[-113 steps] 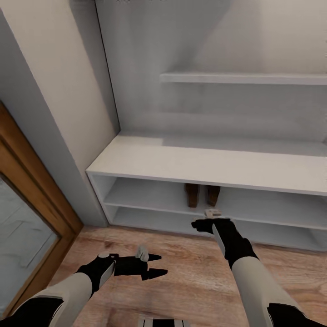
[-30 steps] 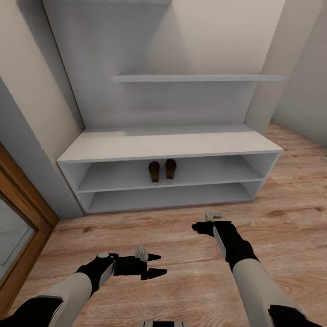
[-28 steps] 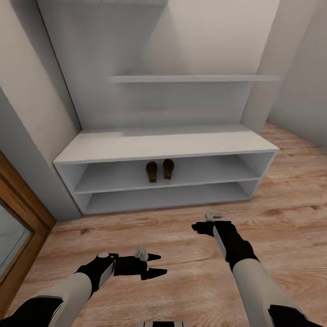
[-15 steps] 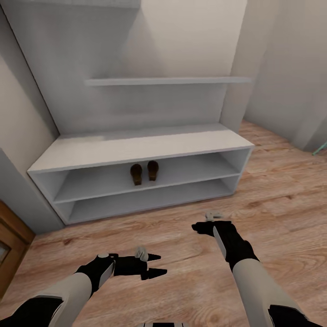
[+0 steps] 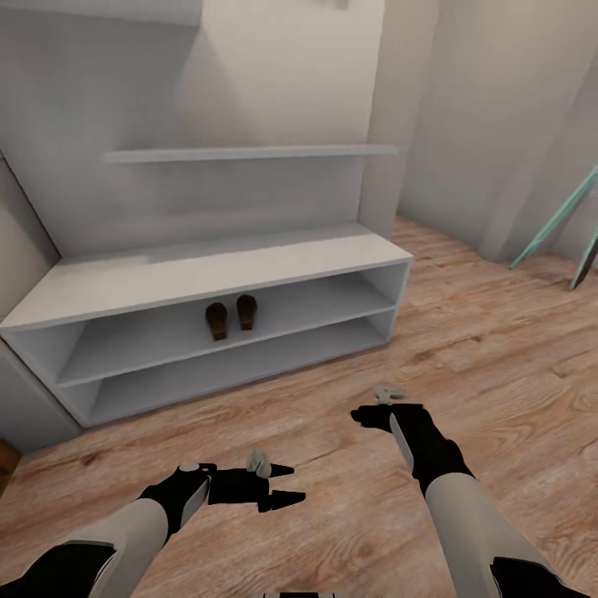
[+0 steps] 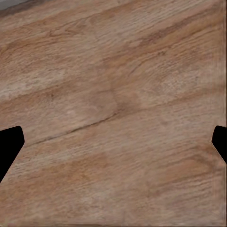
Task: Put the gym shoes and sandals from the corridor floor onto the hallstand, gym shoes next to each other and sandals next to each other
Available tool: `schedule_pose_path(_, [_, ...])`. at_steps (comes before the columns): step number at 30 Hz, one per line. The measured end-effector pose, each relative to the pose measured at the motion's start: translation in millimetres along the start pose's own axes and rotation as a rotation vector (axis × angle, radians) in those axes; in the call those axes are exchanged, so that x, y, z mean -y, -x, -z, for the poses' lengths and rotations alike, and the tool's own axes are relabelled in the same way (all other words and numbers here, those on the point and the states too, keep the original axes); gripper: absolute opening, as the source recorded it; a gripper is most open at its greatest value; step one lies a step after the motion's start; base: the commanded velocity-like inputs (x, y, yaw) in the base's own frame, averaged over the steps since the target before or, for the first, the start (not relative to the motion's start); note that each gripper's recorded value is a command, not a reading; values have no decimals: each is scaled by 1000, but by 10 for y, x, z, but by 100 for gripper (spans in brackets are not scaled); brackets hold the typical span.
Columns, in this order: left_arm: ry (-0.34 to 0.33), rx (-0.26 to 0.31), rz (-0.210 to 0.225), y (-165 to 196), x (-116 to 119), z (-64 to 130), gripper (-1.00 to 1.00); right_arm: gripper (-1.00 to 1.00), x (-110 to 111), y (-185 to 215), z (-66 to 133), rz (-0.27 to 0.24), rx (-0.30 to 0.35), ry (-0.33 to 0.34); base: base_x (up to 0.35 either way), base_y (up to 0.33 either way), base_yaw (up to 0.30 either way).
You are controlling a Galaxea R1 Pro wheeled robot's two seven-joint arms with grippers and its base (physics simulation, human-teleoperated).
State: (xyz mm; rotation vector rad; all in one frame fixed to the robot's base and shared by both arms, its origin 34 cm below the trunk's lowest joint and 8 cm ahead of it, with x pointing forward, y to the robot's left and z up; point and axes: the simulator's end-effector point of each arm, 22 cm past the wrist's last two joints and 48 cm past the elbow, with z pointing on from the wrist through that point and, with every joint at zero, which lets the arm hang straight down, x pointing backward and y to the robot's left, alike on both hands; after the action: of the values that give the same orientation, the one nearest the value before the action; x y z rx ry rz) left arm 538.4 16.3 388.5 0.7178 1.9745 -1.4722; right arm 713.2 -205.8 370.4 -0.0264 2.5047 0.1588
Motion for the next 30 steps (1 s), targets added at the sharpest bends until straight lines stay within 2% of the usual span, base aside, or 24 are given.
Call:
schedule_pose_path(9, [1,2,-7,33,16,9,100,100,-4,38,35,1,8,0,-11,0,-270])
schedule_pose_path(26, [9,23,-88,384,228,95,100,100,-49,440,431,10,92,0,0,0,-270])
schedule_pose_path(30, [10,25,-92,400,235,100,100,100,-49,454,447,10,96,0,0,0,-270])
